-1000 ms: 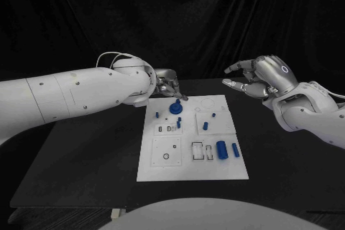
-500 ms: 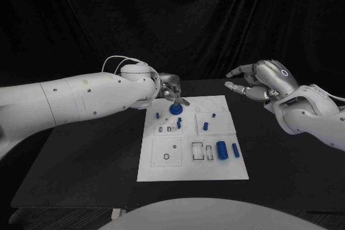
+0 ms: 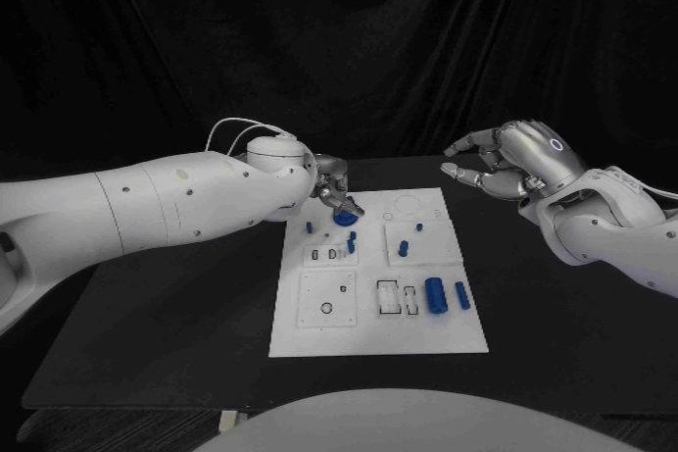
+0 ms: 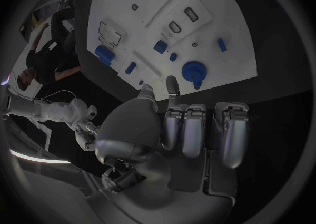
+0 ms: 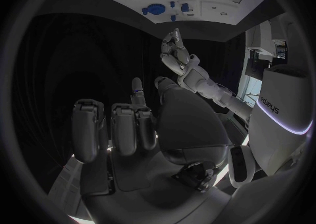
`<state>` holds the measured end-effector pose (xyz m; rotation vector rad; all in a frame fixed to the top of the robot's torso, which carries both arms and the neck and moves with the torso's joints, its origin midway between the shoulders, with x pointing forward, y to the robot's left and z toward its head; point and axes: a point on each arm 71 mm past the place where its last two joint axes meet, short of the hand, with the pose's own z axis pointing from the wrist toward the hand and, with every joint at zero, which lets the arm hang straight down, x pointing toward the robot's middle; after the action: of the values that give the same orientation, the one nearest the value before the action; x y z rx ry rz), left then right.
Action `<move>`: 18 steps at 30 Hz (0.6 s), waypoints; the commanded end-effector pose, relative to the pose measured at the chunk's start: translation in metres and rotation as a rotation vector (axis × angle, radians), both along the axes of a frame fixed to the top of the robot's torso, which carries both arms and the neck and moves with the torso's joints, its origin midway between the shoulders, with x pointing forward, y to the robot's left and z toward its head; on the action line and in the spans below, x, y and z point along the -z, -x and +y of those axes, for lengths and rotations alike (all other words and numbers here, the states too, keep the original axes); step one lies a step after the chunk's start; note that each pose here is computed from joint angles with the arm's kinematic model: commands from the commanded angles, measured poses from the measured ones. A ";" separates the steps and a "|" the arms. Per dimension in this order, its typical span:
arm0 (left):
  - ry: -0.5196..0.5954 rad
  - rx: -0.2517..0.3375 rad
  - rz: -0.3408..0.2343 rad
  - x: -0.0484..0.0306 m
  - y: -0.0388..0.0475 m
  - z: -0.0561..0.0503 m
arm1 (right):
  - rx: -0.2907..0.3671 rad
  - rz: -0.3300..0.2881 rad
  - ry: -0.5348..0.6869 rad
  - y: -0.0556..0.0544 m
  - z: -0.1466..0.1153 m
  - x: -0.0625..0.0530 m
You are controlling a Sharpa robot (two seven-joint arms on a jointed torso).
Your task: Assemble the parts on the task board
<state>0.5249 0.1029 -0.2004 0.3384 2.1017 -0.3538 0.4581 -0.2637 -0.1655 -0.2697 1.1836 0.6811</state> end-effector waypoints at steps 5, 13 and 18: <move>-0.050 -0.029 0.016 0.0130 0.0005 0.002 | 0.030 0.043 0.006 -0.002 -0.001 0.006; -0.057 -0.032 0.036 0.0241 0.0020 0.000 | 0.032 0.059 0.010 -0.001 -0.001 0.011; -0.054 -0.025 0.046 0.0292 0.0029 -0.002 | 0.034 0.062 0.010 0.000 -0.002 0.012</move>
<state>0.5231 0.1027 -0.2281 0.3228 2.1548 -0.2892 0.4579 -0.2641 -0.1760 -0.2553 1.2341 0.6718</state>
